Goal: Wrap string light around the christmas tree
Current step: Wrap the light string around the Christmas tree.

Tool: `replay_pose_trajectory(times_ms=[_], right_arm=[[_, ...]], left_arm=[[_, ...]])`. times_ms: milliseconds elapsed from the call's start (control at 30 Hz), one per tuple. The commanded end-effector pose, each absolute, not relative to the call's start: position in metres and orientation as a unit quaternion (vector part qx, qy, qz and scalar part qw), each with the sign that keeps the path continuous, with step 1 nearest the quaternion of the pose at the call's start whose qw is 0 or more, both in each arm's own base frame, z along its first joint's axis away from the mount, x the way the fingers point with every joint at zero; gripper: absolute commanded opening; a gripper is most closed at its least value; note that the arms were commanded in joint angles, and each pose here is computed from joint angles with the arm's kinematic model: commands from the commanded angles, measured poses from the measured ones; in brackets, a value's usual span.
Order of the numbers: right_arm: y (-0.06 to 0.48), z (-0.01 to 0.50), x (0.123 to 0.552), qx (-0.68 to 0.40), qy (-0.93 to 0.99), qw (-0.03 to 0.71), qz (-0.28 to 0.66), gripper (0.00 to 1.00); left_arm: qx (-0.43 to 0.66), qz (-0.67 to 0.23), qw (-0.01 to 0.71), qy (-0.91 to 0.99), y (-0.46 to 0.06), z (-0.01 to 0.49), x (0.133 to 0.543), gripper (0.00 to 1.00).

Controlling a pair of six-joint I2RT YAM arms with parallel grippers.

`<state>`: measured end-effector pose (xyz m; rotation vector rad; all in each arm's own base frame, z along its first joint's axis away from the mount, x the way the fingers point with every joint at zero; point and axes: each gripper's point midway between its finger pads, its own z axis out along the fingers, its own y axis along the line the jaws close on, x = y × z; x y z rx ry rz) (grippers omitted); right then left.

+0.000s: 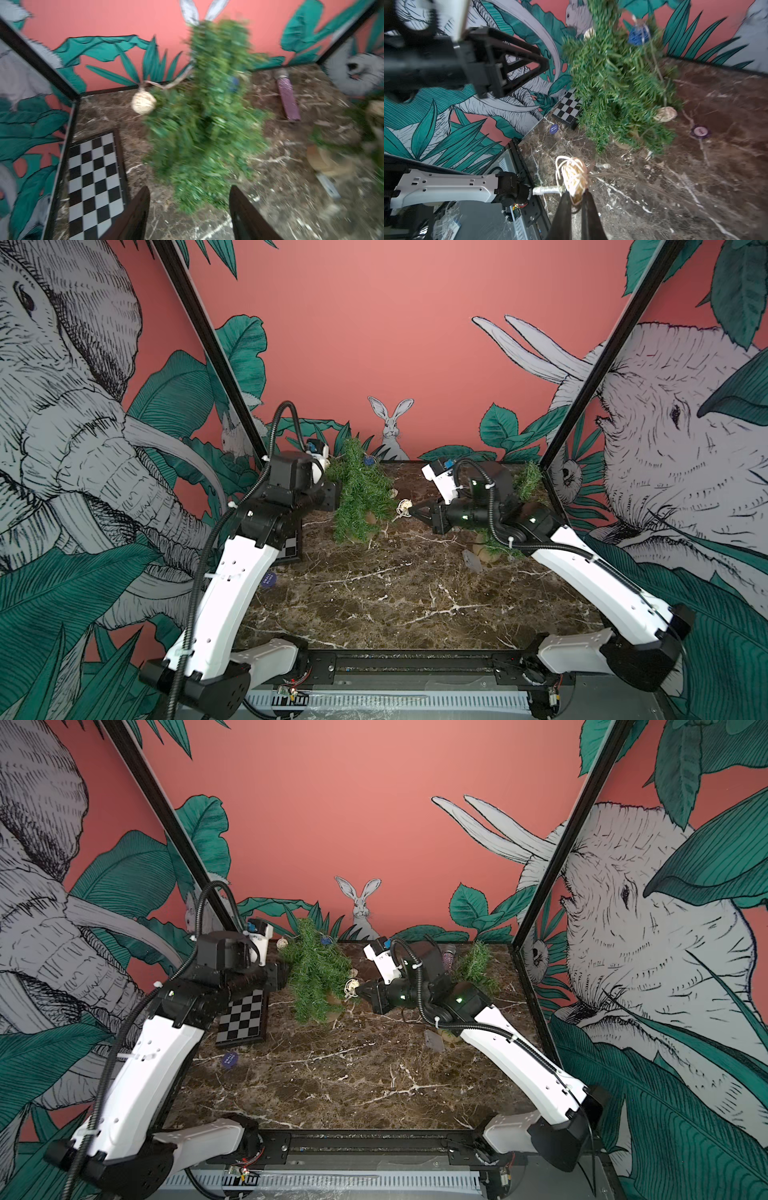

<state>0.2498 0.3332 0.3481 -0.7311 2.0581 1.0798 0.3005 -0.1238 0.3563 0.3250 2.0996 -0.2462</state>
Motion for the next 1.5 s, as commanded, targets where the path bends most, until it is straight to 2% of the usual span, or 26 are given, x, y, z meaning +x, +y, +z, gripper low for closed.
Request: replay_pose_trajectory(times_ms=[0,167,300,467,633,767,933,1067,1167,1467], right_arm=[[0.351,0.383,0.254,-0.253,0.750,0.371,0.485,0.00],[0.359,0.370,0.279,-0.199,0.764,0.376,0.485,0.00],[0.369,0.358,0.292,-0.170,0.771,0.368,0.492,0.00],[0.394,0.363,0.281,-0.169,0.750,0.331,0.547,0.00],[0.386,0.353,0.271,-0.195,0.766,0.330,0.516,0.00],[0.378,0.341,0.262,-0.220,0.778,0.323,0.492,0.00],[0.372,0.324,0.262,-0.230,0.789,0.324,0.469,0.00],[0.383,0.326,0.254,-0.237,0.770,0.304,0.508,0.00],[0.386,0.325,0.248,-0.250,0.764,0.293,0.517,0.00],[0.385,0.321,0.243,-0.268,0.762,0.283,0.518,0.00]], left_arm=[[0.144,-0.151,0.484,0.850,-0.133,0.341,0.272,0.61],[0.141,-0.259,0.500,0.814,-0.153,0.323,0.235,0.58],[0.143,-0.327,0.499,0.790,-0.183,0.321,0.226,0.59],[0.174,-0.341,0.545,0.746,-0.228,0.329,0.229,0.65],[0.195,-0.281,0.566,0.750,-0.232,0.337,0.247,0.70],[0.223,-0.253,0.548,0.766,-0.238,0.332,0.256,0.68],[0.139,-0.338,0.540,0.759,-0.220,0.335,0.271,0.68],[0.143,-0.381,0.518,0.752,-0.235,0.338,0.267,0.70],[0.147,-0.374,0.516,0.756,-0.235,0.328,0.268,0.64],[0.170,-0.327,0.533,0.762,-0.226,0.329,0.274,0.35]])
